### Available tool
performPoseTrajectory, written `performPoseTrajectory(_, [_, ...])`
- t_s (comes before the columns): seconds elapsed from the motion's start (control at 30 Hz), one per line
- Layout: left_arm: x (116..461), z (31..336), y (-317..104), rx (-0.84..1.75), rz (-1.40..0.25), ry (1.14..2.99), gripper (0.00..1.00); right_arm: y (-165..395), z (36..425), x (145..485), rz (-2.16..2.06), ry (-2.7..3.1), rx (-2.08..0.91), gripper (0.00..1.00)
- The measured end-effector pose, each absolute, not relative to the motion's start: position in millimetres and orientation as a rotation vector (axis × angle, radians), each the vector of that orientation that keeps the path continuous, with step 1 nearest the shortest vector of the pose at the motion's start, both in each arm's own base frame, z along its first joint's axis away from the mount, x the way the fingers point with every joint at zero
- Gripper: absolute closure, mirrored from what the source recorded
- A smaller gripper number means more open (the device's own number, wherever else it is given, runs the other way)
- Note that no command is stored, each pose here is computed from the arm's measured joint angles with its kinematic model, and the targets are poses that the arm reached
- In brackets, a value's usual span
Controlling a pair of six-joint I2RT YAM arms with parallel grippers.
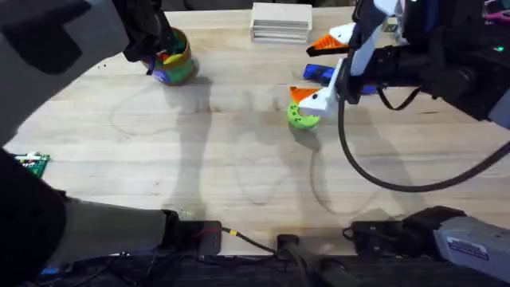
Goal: Pick up the gripper from the table and insert it into the empty holder that is missing its gripper. Then pick up a screw, insert it into the mounting hole, and use the screwdriver to tighten it. Finally, clean up the table by picking up the vegetable and placing it into the bucket.
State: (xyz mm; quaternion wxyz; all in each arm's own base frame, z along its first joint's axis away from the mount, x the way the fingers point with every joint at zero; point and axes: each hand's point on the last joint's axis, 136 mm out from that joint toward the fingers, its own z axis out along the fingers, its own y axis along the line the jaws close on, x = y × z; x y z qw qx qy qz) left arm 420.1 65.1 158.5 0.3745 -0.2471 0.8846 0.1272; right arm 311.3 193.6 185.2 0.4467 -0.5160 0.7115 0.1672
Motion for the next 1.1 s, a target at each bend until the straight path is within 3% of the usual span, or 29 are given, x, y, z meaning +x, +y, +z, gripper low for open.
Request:
performPoseTrajectory(0.43, [441, 183, 71, -0.704, 0.285, 2.096, 0.980, 193, 183, 309, 0.420, 1.774, -1.280, 0.010])
performPoseTrajectory(0.6, [443, 174, 76, -0.717, 0.302, 2.108, 0.980, 192, 180, 307, 0.426, 1.789, -1.284, 0.010])
performPoseTrajectory(0.67, [443, 169, 78, -0.725, 0.308, 2.116, 0.856, 192, 180, 307, 0.426, 1.789, -1.284, 0.010])
performPoseTrajectory(0.83, [444, 167, 78, -0.726, 0.309, 2.118, 0.082, 192, 180, 307, 0.426, 1.789, -1.284, 0.010])
performPoseTrajectory(0.9, [445, 167, 78, -0.729, 0.307, 2.115, 0.015, 192, 180, 307, 0.426, 1.789, -1.284, 0.010])
performPoseTrajectory(1.1, [437, 173, 76, -0.722, 0.310, 2.130, 0.007, 192, 180, 307, 0.427, 1.789, -1.284, 0.011])
